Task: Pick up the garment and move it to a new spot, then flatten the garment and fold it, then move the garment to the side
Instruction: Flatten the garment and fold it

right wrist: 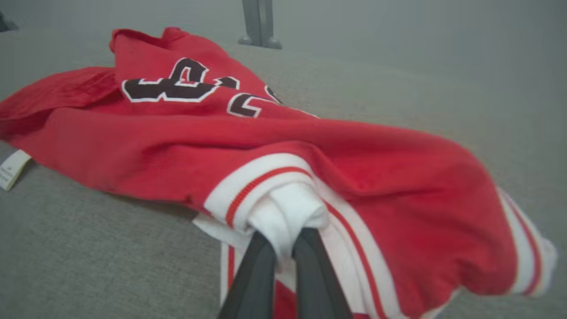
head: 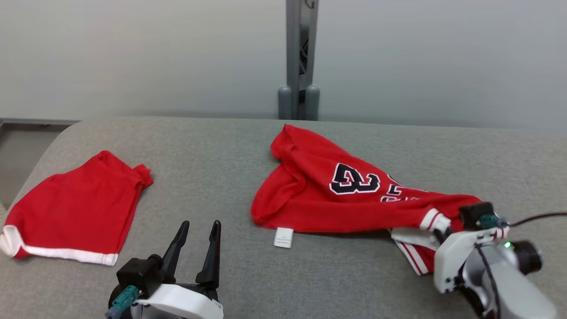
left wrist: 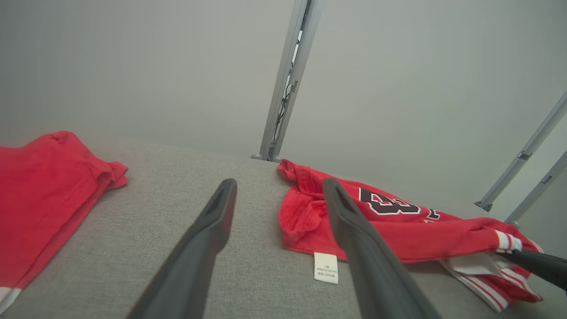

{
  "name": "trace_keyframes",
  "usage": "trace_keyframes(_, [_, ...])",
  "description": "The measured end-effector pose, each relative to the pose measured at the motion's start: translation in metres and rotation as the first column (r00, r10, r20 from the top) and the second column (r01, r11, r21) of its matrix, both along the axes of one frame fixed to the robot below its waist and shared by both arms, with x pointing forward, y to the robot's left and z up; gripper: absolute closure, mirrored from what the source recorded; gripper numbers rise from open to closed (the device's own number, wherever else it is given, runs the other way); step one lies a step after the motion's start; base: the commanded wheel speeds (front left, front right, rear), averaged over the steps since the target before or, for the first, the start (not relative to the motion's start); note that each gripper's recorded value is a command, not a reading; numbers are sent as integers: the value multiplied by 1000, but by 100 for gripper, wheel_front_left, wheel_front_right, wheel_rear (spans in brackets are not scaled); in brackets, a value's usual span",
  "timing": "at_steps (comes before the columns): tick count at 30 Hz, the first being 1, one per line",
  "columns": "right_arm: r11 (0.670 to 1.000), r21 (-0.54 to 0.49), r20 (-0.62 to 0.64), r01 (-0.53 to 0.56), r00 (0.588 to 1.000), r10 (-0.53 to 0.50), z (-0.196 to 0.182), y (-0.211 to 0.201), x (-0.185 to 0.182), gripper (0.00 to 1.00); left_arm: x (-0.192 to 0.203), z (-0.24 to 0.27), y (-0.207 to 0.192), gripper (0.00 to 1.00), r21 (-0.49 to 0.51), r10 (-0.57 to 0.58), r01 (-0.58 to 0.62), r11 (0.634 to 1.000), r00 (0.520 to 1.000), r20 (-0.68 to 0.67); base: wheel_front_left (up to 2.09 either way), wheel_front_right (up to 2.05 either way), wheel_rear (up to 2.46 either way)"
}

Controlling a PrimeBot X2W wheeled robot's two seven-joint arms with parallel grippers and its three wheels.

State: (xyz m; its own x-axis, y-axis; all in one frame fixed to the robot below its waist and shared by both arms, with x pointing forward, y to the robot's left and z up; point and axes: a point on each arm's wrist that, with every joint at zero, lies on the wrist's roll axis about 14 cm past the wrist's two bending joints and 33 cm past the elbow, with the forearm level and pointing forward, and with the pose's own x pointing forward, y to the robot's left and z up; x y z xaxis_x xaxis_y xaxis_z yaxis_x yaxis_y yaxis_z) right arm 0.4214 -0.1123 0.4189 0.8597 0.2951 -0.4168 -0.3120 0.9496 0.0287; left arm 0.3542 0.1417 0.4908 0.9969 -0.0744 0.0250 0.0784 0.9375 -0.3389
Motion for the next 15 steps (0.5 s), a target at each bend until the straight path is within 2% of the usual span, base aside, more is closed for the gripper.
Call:
trace_keyframes(7, [970,-239,45,-38,998,50,47,-46,4,100,0,9,-15,0,-20,-38,39,999,999,24,0,0,0])
trace_keyframes(12, [902,-416,21,-114,991,135,69,-65,-17,100,0,15,-24,0,-28,-59,60,998,997,42,0,0,0])
trace_keyframes(15, [874,-456,-18,-166,984,177,77,-64,-32,100,-1,17,-25,0,-29,-62,64,998,997,47,0,0,0])
